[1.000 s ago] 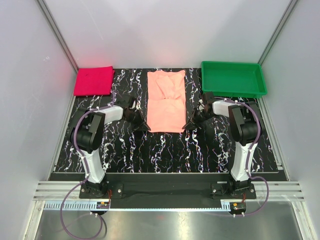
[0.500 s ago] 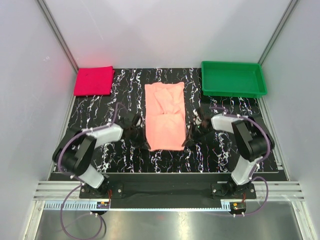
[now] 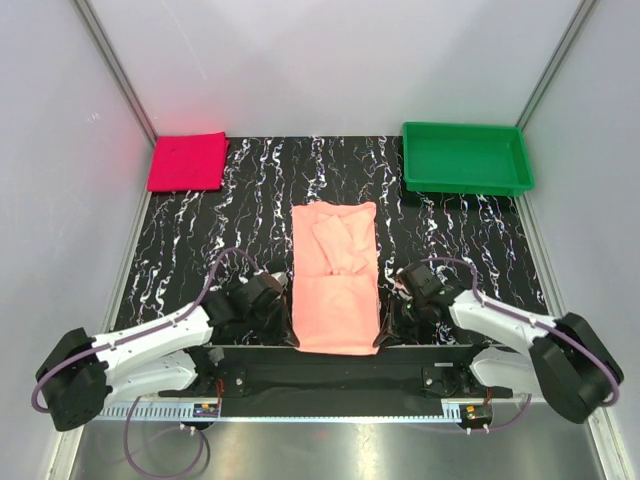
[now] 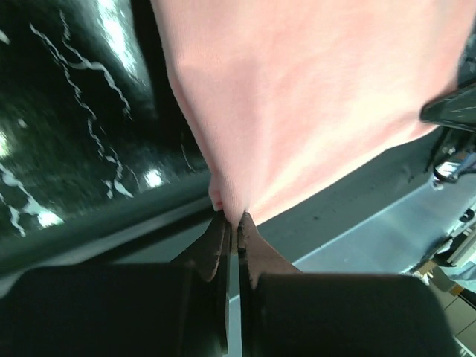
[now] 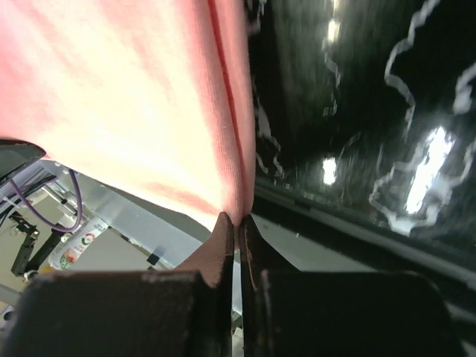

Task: Fold and stack the t-shirts
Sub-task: Fold the tshirt

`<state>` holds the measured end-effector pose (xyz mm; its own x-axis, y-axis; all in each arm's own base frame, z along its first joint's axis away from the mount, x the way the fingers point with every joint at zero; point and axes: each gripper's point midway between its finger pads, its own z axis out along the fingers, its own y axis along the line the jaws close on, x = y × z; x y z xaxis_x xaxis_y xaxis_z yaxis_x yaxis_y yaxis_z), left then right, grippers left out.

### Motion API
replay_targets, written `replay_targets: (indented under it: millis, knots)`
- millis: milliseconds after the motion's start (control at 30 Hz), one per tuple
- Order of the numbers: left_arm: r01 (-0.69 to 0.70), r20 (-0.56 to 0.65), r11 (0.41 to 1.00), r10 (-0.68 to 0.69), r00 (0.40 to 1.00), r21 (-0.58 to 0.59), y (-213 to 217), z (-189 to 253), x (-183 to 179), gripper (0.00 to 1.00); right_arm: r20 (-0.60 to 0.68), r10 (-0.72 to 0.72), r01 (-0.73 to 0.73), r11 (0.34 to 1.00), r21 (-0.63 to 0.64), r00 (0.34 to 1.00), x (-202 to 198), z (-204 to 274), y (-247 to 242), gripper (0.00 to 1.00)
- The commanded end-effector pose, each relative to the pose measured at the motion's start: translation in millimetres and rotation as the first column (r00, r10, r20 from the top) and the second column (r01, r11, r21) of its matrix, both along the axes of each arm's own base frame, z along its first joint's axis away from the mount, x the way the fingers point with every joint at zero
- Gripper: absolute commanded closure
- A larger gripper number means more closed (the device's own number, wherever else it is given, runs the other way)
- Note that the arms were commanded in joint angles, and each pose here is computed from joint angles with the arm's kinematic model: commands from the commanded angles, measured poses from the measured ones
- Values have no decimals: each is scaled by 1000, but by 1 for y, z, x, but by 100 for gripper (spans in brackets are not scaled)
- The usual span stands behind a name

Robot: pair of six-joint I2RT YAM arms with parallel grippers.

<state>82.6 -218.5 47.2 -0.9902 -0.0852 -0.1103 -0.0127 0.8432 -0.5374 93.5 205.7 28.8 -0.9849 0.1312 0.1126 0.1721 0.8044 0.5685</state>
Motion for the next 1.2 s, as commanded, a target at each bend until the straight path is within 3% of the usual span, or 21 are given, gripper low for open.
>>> replay_targets:
  millis: [0,200,333,667,1167]
  knots:
    - [-60,-15,998,61,998,9,2,3,-6,100,-22,-65,64,998,-28,998,-10,7,-2,100]
    - [-31,12,999,31,999,7,-10,26,-1,100,18,-74,74,997,2,997,0,34,4,100]
    - [-37,47,999,36,998,15,-15,47,17,100,92,-34,34,999,3,995,28,64,16,100]
    - [-127,133,991,132,982,-46,-18,100,112,100,123,-49,40,997,72,991,115,106,26,100]
    - [-150,182,984,165,969,-93,-19,138,220,100,128,-69,50,988,146,989,192,144,24,100]
